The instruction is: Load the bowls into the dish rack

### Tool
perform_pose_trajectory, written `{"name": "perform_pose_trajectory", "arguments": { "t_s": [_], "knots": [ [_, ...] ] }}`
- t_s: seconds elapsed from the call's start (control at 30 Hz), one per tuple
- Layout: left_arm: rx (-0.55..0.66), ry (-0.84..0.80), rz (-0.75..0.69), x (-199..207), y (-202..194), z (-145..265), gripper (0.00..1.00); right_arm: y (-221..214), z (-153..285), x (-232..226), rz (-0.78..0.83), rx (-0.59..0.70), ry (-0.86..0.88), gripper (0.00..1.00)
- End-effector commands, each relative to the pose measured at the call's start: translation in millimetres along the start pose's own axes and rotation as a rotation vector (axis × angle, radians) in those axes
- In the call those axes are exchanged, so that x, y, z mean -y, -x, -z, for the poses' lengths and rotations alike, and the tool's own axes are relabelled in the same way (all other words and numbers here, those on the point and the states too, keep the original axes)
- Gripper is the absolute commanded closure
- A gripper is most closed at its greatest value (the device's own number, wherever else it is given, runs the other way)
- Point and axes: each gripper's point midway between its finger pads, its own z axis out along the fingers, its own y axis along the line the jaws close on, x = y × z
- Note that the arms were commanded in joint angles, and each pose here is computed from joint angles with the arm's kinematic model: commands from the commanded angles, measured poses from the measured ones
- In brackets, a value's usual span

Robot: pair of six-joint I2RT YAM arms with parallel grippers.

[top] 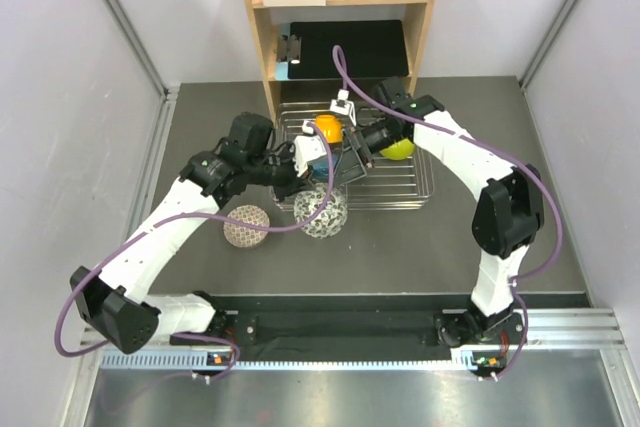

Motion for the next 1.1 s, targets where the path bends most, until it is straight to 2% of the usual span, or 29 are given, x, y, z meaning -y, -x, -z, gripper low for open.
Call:
{"name": "perform_pose_trajectory", "arguments": {
  "t_s": [0.0, 0.37, 1.07],
  "knots": [
    [0.098, 0.033, -0.085, -7, 35, 8, 1.0, 3, -4, -16, 0.058, 0.001, 0.063, 0.0],
    [0.087, 0.104, -0.119, -19, 42, 8, 1.0, -19, -16, 0, 0.016, -0.032, 0.013, 0.0],
    [0.088, 0.119, -0.14, -21, 43, 3, 1.0, -26, -37, -9, -0.013, -0.079, 0.097, 0.02]
  ]
}}
